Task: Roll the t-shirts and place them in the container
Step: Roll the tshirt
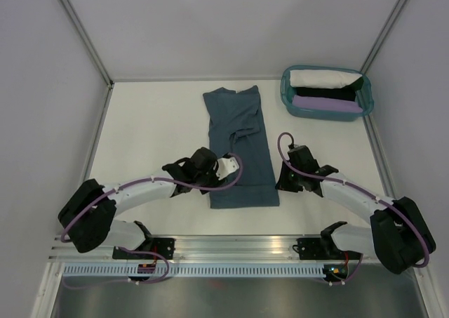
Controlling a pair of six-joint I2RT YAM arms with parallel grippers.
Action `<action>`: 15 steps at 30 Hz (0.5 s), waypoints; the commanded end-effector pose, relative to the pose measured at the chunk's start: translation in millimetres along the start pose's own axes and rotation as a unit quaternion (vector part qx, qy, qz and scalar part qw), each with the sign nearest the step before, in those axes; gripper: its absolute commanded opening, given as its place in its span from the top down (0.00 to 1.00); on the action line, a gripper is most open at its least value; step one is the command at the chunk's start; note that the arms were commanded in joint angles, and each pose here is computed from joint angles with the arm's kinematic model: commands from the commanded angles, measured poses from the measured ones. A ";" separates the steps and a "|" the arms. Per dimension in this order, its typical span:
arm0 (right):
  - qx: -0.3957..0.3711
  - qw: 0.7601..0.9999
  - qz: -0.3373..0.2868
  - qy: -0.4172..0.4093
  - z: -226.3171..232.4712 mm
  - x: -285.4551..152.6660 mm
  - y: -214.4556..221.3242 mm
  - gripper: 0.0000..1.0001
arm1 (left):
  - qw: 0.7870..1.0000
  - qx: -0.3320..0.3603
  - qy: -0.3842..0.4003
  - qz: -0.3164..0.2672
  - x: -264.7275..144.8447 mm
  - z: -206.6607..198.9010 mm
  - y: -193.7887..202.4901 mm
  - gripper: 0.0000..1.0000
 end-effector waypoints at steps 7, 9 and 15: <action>-0.045 0.998 -0.049 0.000 13.3 -47.9 -25.4 0.64 | 0.990 0.068 0.069 -0.106 -43.0 -15.9 -30.1 0.44; -0.032 0.999 -0.029 -0.029 17.8 -48.9 -21.2 0.63 | 0.981 0.132 0.108 -0.097 -37.7 -42.8 -18.5 0.42; -0.026 0.999 0.004 -0.038 10.5 -41.4 -4.6 0.63 | 0.961 0.236 0.120 -0.083 -18.7 -61.9 4.1 0.36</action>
Point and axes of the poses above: each gripper's point midway between its finger pads, its own x axis out along the fingers, its own z axis along the line the jaws close on, y = z × x, the point moved 10 cm from there along -x, back along the fingers, and after that the axes turned 1 degree about -x, right-handed, at the moved point
